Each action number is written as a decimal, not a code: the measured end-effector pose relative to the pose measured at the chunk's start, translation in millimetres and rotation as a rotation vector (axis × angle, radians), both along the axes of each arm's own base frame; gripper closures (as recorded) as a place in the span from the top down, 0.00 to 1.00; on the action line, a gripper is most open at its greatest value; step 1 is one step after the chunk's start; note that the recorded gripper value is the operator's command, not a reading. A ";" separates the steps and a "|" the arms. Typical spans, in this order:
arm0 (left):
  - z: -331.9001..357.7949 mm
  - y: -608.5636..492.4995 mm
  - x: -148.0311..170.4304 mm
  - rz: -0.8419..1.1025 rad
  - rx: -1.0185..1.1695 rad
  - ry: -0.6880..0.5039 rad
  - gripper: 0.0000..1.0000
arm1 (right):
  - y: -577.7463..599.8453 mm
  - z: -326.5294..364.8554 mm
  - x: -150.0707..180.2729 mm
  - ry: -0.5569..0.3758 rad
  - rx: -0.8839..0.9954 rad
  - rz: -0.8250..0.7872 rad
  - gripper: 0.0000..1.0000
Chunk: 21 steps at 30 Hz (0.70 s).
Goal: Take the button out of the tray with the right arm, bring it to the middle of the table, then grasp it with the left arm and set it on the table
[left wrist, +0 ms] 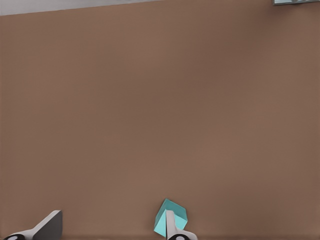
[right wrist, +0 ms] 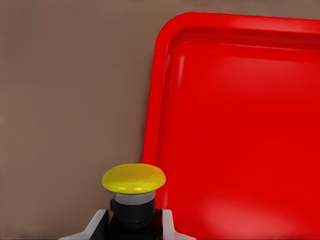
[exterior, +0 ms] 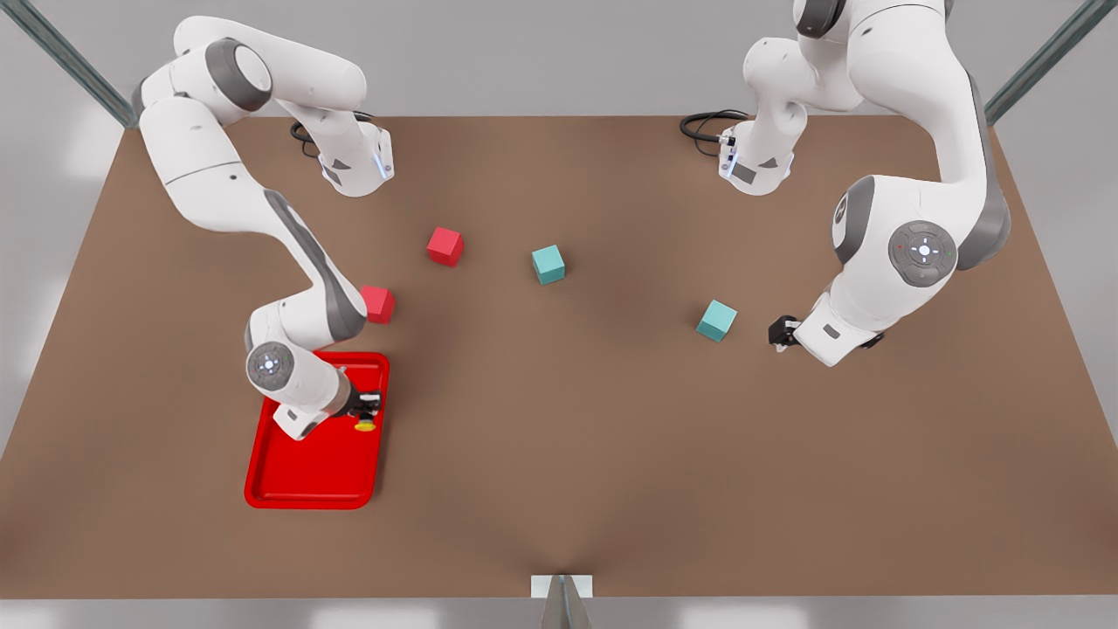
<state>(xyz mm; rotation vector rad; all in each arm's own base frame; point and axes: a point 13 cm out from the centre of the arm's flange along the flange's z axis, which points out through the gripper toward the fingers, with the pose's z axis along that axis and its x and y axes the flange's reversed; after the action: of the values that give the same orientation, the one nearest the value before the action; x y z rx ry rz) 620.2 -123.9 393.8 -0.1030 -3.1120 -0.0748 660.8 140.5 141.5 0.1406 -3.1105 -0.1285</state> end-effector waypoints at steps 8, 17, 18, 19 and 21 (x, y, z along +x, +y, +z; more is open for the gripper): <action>-0.1 -0.2 -0.2 0.001 0.000 0.001 1.00 | 104.5 36.9 -30.4 0.044 0.020 0.039 0.50; -0.2 -0.1 -0.6 0.002 0.001 0.002 1.00 | 315.4 77.7 -111.3 0.015 0.043 0.068 0.50; -0.2 -0.1 -0.6 0.002 0.001 0.002 1.00 | 334.8 75.2 -119.1 0.014 0.042 0.056 0.50; -0.2 -0.1 -0.7 0.002 0.001 0.003 1.00 | 349.7 73.0 -122.4 0.007 0.037 0.038 0.50; -0.2 -0.1 -0.7 0.003 0.001 0.003 1.00 | 369.8 70.4 -117.7 -0.009 0.036 -0.020 0.50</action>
<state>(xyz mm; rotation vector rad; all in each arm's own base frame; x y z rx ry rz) 619.4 -124.0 393.6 -0.0989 -3.1093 -0.0755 543.1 510.3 212.0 0.1119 -3.1204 -0.1846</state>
